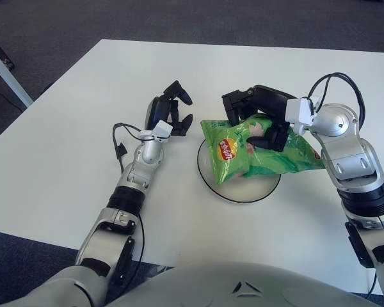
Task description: Put the snack into the plate.
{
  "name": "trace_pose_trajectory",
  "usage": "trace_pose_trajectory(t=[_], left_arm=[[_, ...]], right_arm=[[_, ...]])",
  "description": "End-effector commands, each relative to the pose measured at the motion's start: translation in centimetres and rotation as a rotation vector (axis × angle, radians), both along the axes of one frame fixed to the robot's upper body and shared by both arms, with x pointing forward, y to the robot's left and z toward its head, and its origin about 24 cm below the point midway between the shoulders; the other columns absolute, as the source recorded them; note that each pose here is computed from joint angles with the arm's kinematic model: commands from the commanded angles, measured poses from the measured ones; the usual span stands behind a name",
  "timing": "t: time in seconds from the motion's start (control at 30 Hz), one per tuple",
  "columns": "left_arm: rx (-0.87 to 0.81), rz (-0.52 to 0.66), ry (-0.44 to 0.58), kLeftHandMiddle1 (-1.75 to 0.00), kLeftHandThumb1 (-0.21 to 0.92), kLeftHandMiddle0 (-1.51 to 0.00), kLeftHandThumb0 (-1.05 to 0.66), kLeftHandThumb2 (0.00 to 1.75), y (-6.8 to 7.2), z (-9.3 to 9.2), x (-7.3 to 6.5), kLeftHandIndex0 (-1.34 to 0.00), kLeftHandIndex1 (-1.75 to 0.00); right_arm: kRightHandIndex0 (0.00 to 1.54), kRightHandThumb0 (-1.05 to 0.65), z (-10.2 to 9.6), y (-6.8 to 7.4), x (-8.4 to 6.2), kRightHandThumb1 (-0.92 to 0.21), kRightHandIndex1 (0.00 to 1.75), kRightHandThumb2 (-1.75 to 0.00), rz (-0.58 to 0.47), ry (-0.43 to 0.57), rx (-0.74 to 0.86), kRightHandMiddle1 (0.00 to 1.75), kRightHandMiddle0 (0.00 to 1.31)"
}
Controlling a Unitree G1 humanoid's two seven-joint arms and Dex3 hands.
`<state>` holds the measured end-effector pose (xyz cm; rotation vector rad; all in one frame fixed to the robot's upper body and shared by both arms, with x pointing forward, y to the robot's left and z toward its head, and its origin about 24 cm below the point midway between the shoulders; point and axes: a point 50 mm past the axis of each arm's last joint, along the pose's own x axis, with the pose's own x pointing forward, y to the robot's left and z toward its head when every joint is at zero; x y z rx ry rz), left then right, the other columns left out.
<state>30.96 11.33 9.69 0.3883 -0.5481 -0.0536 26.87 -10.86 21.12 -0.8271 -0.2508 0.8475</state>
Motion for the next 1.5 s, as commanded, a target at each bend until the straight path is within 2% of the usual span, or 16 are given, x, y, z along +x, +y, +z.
trace_pose_trajectory(t=[0.0,0.03,0.07,0.1,0.13,0.17,0.2,0.27,0.33,0.4,0.6,0.7,0.93,1.0,1.27,1.47], left_arm=[[-0.016,-0.016,0.111,-1.75,0.26,-1.33,-0.5,1.38,-0.1,-2.5,-0.8,-0.66,-1.75],[-0.017,-0.022,0.121,-1.75,0.27,-1.32,-0.5,1.38,-0.2,-2.5,-0.7,-0.65,-1.75],[-0.017,-0.027,0.128,-1.75,0.27,-1.32,-0.5,1.38,-0.2,-2.5,-0.6,-0.65,-1.75],[-0.019,-0.032,0.134,-1.75,0.27,-1.32,-0.5,1.37,-0.2,-2.5,-0.6,-0.65,-1.75],[-0.021,-0.036,0.138,-1.75,0.27,-1.31,-0.5,1.37,-0.3,-2.5,-0.5,-0.65,-1.75],[-0.027,-0.045,0.144,-1.75,0.27,-1.31,-0.5,1.37,-0.3,-2.5,-0.5,-0.65,-1.75],[-0.032,-0.052,0.148,-1.75,0.27,-1.31,-0.5,1.37,-0.3,-2.6,-0.6,-0.65,-1.75],[-0.039,-0.062,0.153,-1.75,0.28,-1.3,-0.5,1.37,-0.4,-2.6,-0.5,-0.65,-1.75],[-0.045,-0.07,0.154,-1.75,0.28,-1.29,-0.5,1.36,-0.5,-2.5,-0.5,-0.65,-1.75],[-0.054,-0.071,0.142,-1.75,0.28,-1.28,-0.5,1.36,-0.7,-2.5,-0.4,-0.64,-1.75],[-0.055,-0.062,0.111,-1.75,0.27,-1.31,-0.5,1.38,-1.1,-2.4,-0.4,-0.66,-1.75],[-0.05,-0.062,0.107,-1.75,0.26,-1.32,-0.51,1.39,-1.2,-2.3,-0.4,-0.66,-1.75],[-0.02,-0.084,0.097,-1.75,0.23,-1.35,-0.52,1.43,-1.5,-2.2,-0.3,-0.69,-1.75],[-0.021,-0.086,0.1,-1.75,0.23,-1.35,-0.52,1.43,-1.5,-2.2,-0.3,-0.69,-1.75],[-0.027,-0.096,0.114,-1.75,0.23,-1.36,-0.52,1.43,-1.7,-2.3,-0.1,-0.69,-1.75],[-0.012,-0.11,0.122,-1.75,0.22,-1.35,-0.52,1.43,-1.6,-2.4,0.1,-0.69,-1.75]], right_arm=[[0.89,-0.01,-0.1,-0.2,-0.4,0.09,1.73,-1.72,0.002,0.029,0.044,1.63,0.76],[0.82,-0.01,-0.1,-0.2,-0.5,0.03,1.74,-1.68,0.015,0.034,0.051,1.67,0.73],[0.71,-0.01,-0.1,-0.3,-0.5,-0.08,1.74,-1.56,0.024,0.037,0.055,1.7,0.65],[0.67,-0.01,-0.1,-0.3,-0.7,-0.13,1.74,-1.51,0.034,0.039,0.058,1.71,0.61],[0.61,-0.01,-0.1,-0.4,-0.7,-0.25,1.74,-1.37,0.041,0.041,0.061,1.66,0.53],[0.59,-0.01,-0.2,-0.5,-0.9,-0.29,1.74,-1.31,0.059,0.057,0.076,1.65,0.5],[0.47,-0.07,-0.3,-0.6,-1.0,-0.29,1.71,-1.25,0.072,0.069,0.087,1.63,0.38],[0.22,-0.24,-0.5,-0.8,-1.2,-0.18,1.62,-1.24,0.091,0.089,0.102,1.6,0.16],[0.13,-0.31,-0.5,-1.0,-1.5,-0.14,1.56,-1.23,0.108,0.096,0.099,1.54,0.08],[0.06,-0.36,-0.4,-1.1,-1.6,-0.11,1.45,-1.22,0.121,0.094,0.088,1.4,0.03],[0.01,-0.47,-0.4,-1.6,-1.3,-0.12,1.21,-1.13,0.156,0.063,0.034,1.11,0.0],[0.0,-0.48,-0.4,-1.7,-1.2,-0.12,1.17,-1.12,0.168,0.063,0.029,1.07,0.0],[0.0,-0.57,-0.4,-2.1,-1.0,-0.19,0.88,-1.04,0.232,0.069,0.025,0.93,0.0],[0.0,-0.63,-0.4,-2.2,-0.9,-0.23,0.78,-0.99,0.236,0.058,0.022,0.88,0.0],[0.0,-0.88,0.1,-2.7,-0.6,-0.44,0.64,-0.75,0.276,0.008,-0.012,0.82,0.0],[0.0,-0.92,0.5,-3.9,-0.3,-0.55,0.29,-0.65,0.24,0.007,-0.031,0.53,0.0]])
